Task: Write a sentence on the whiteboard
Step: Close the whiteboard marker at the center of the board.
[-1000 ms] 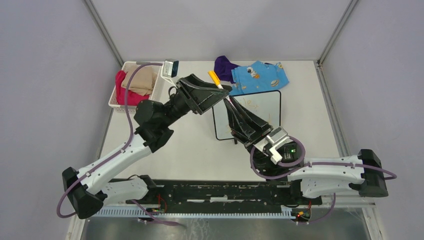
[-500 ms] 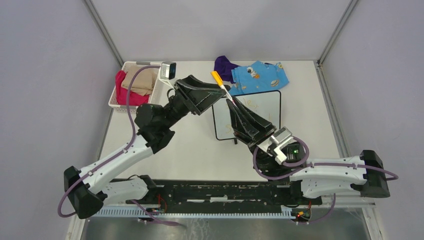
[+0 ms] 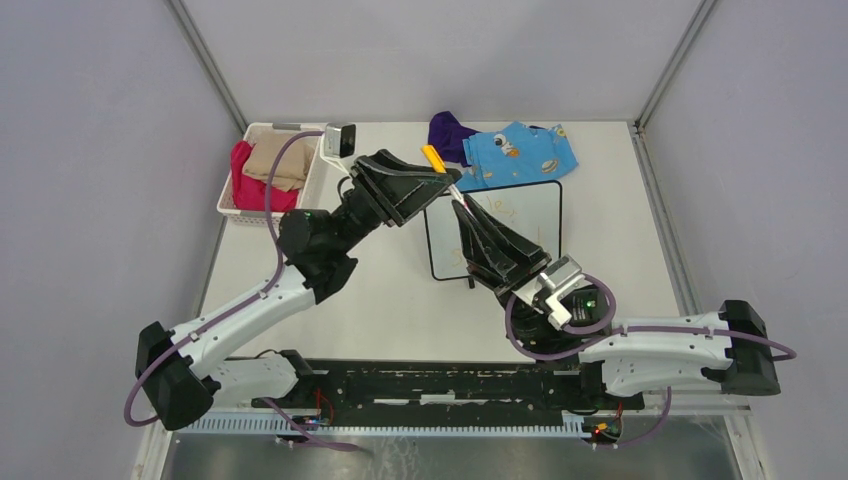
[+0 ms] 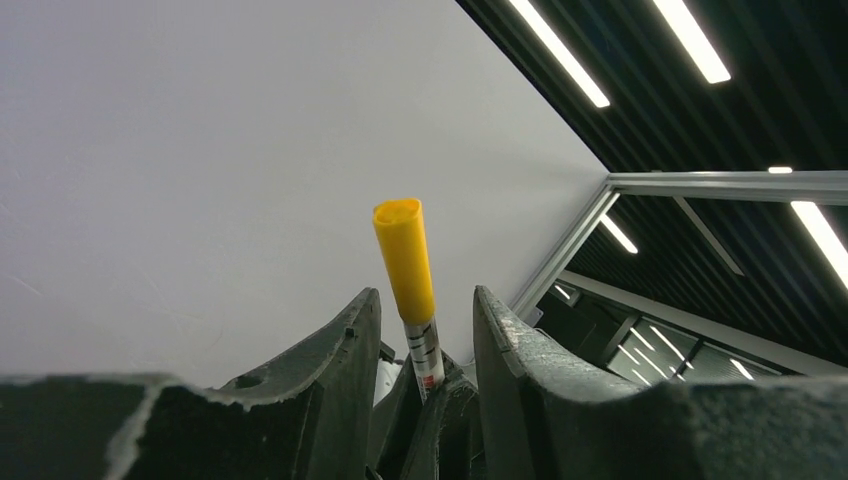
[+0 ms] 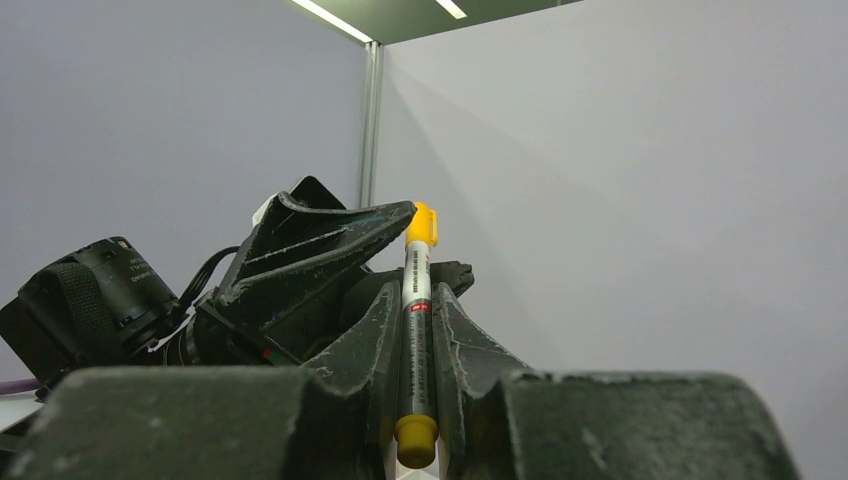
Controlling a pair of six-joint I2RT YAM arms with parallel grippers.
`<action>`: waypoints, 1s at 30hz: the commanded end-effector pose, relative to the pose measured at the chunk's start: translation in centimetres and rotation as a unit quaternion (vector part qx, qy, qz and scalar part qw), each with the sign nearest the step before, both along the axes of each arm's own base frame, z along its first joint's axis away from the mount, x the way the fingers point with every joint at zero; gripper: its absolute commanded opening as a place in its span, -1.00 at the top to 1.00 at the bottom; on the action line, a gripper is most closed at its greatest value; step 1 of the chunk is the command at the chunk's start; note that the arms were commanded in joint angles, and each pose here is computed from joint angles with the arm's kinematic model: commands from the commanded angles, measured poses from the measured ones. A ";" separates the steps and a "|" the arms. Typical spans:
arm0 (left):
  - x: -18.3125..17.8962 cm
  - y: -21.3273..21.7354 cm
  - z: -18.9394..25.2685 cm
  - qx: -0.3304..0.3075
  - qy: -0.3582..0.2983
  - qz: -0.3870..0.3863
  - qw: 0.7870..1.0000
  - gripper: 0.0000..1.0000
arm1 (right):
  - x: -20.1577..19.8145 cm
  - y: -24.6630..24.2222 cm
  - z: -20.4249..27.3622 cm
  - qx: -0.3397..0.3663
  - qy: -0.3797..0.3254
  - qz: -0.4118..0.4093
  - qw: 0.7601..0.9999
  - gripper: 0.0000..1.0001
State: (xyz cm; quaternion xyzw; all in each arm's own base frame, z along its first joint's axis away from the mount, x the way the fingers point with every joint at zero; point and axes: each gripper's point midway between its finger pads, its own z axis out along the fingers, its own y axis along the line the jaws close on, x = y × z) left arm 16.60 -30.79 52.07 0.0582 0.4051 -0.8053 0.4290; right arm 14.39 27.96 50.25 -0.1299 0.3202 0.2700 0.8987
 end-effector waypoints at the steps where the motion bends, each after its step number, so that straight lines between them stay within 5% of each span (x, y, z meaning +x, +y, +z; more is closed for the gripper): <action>1: -1.0 0.8 1.0 -0.023 -0.017 -0.013 0.999 0.07 | 0.0 -1.7 1.0 0.033 0.003 -0.002 0.999 1.00; 9: 0.8 1.8 0.9 -0.002 0.002 0.037 0.999 -0.21 | -0.1 -1.7 1.1 0.032 0.002 0.000 0.999 1.00; 21: 1.1 3.2 2.4 -0.018 -0.014 0.054 0.998 -0.11 | 0.0 -1.6 1.0 0.029 0.002 -0.002 1.000 1.00; 30: 0.8 3.1 2.6 -0.017 -0.024 0.048 0.998 0.22 | 0.0 -1.5 0.9 0.027 0.004 -0.002 1.000 1.00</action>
